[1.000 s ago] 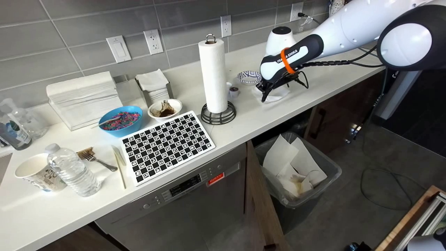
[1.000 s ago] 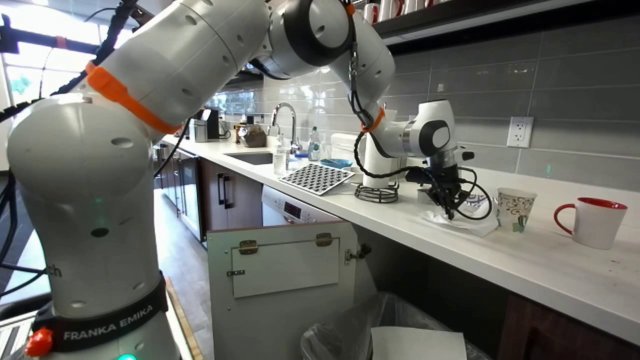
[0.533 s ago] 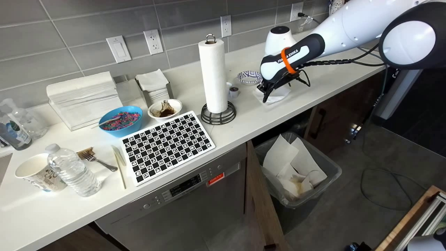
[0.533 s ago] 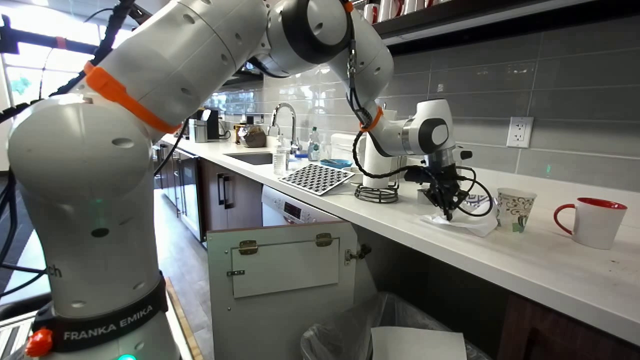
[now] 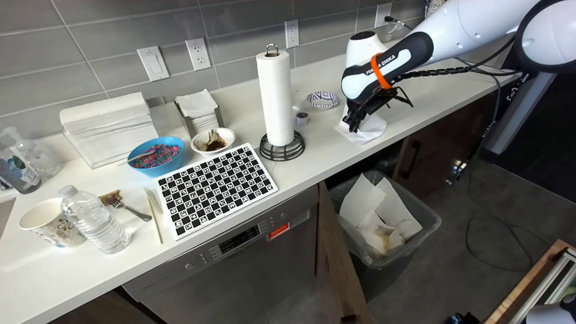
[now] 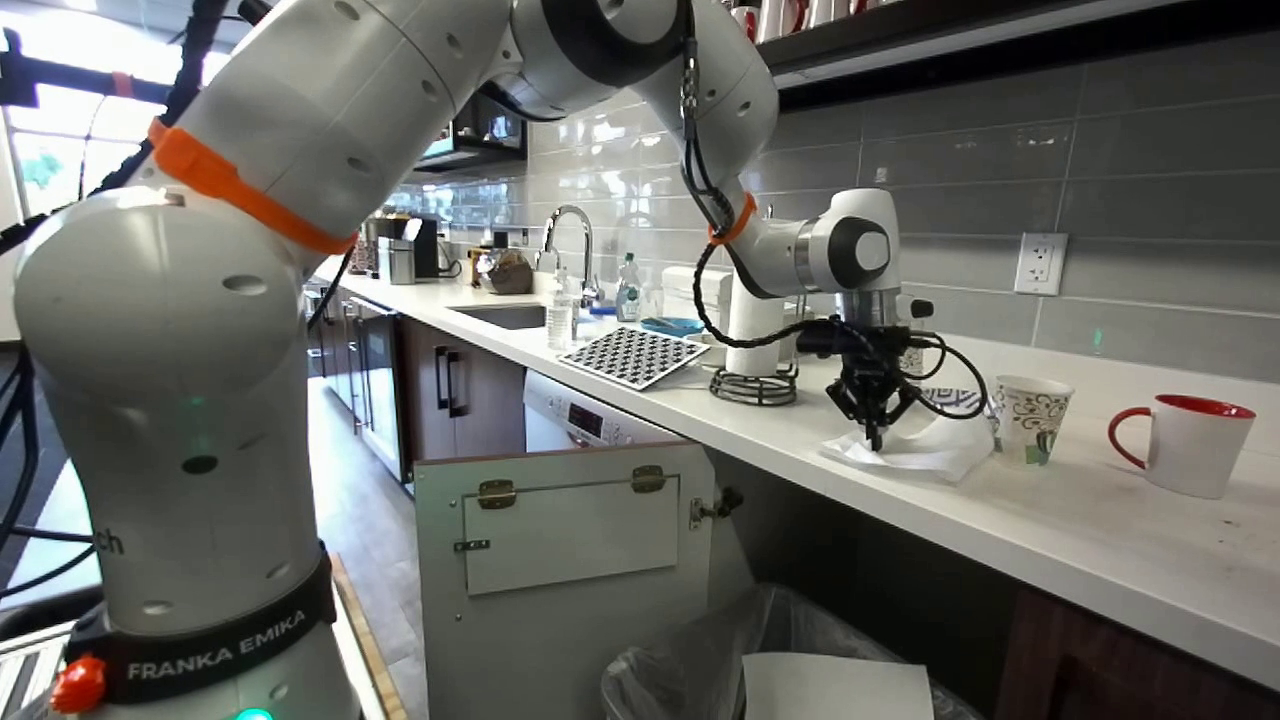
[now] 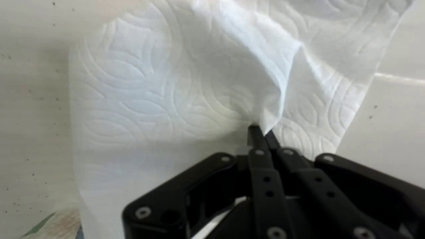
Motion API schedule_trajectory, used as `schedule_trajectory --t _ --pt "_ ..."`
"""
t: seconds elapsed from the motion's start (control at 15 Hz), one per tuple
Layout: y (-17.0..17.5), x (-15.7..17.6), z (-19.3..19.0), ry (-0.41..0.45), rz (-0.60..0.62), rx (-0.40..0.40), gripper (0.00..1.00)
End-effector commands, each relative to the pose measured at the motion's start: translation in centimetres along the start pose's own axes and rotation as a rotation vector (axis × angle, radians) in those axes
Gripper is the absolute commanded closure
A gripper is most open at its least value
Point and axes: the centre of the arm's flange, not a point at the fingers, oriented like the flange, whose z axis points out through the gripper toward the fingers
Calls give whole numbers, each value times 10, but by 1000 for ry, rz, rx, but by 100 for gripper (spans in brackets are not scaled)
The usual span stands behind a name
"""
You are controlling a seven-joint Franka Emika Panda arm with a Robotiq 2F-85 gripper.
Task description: Use the white napkin to wipe the counter.
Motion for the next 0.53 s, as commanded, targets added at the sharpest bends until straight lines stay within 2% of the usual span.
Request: schedule_trajectory --t 0.0,0.47 --pt "-10 -39 1 -98 -93 20 100" --pt "-11 -87 -4 -274 -186 77 100"
